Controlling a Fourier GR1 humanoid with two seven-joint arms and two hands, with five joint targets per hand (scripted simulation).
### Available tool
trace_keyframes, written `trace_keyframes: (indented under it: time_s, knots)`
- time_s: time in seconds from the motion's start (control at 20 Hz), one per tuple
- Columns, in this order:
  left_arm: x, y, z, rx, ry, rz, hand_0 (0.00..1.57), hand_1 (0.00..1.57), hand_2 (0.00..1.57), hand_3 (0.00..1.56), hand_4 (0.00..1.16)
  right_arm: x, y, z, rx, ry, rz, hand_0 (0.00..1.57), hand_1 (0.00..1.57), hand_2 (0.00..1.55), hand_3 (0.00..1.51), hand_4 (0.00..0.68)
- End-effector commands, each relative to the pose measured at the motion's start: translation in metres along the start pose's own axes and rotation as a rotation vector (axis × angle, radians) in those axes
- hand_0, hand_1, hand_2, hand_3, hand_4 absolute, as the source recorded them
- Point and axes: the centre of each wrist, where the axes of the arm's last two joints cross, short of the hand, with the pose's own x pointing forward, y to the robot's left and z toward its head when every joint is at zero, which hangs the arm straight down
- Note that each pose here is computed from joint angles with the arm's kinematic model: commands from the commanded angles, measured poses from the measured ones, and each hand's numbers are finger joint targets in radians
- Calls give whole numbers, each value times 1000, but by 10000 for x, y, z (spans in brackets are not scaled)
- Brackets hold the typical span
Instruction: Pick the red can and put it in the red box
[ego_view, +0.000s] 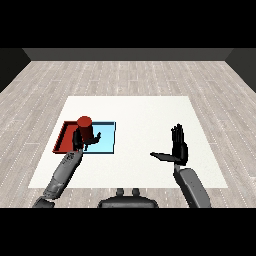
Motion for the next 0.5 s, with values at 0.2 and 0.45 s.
trace_keyframes:
  time_s: [0.2,0.45]
  knots:
    - [-301,618,-479,100,139,-166,1571,1571,1552,1473,1099,9,-155,16,-67,58,89,0,0,0,0,0]
    - [-664,605,-538,97,276,-259,1571,1571,1565,1473,1079,-170,-484,-69,-75,73,137,0,0,0,0,0]
